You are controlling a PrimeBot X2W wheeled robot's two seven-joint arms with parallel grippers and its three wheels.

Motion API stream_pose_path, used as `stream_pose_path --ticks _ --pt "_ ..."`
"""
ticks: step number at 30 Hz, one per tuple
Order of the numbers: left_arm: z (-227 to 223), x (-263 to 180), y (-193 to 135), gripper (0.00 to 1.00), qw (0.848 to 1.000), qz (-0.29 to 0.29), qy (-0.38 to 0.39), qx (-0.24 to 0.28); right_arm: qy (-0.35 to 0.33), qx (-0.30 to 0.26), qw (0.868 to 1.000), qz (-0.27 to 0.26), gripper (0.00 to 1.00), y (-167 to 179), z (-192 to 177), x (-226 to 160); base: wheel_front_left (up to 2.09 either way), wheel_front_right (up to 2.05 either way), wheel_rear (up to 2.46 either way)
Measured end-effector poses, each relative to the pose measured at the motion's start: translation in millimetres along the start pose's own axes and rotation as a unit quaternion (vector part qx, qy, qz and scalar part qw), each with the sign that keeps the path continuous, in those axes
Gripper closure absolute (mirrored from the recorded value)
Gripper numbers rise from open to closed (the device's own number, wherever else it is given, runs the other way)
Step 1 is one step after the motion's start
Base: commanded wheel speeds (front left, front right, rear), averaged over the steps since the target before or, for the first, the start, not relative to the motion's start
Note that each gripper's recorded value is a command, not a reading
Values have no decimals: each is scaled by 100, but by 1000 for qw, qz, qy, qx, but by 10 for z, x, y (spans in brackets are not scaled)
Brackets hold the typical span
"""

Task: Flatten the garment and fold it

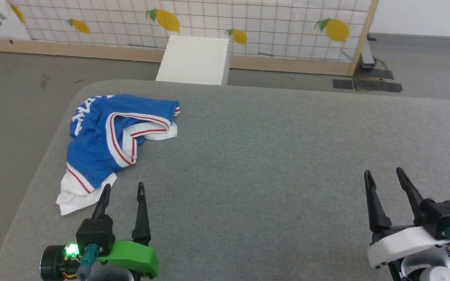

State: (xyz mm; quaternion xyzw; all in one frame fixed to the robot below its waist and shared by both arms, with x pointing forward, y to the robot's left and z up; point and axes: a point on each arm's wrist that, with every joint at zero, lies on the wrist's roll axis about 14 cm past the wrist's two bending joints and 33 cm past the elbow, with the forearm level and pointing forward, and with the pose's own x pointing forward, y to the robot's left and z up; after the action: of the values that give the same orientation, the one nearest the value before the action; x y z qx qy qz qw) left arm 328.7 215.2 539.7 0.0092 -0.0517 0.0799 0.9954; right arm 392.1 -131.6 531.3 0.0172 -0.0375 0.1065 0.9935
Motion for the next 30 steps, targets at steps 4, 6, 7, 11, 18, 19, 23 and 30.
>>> stream_pose_path --ticks 4,6,7,11,18,19,23,30 --pt "19 -64 107 0 1000 18 -4 0 -2 3 1000 21 0 136 -10 63 0 0 0" --pt "19 -105 163 0 1000 28 -5 1 -3 5 1000 30 0 200 -12 91 0 0 0" --pt "13 -132 191 0 999 33 -4 0 -4 6 999 36 0 237 -14 106 0 0 0" --pt "11 -223 299 0 999 52 -5 1 -5 10 998 57 0 379 -23 160 0 0 0" --pt "27 -386 490 0 996 87 -9 3 -6 18 996 89 0 609 -43 233 0 0 0" --pt "25 -410 513 0 996 91 -8 4 -6 20 995 93 0 636 -44 241 0 0 0" --pt "41 -517 620 0 994 110 -13 5 -9 26 993 111 0 768 -37 269 0 0 0" --pt "75 -687 771 0 990 138 -22 7 -10 35 990 136 0 947 -46 289 0 0 0"
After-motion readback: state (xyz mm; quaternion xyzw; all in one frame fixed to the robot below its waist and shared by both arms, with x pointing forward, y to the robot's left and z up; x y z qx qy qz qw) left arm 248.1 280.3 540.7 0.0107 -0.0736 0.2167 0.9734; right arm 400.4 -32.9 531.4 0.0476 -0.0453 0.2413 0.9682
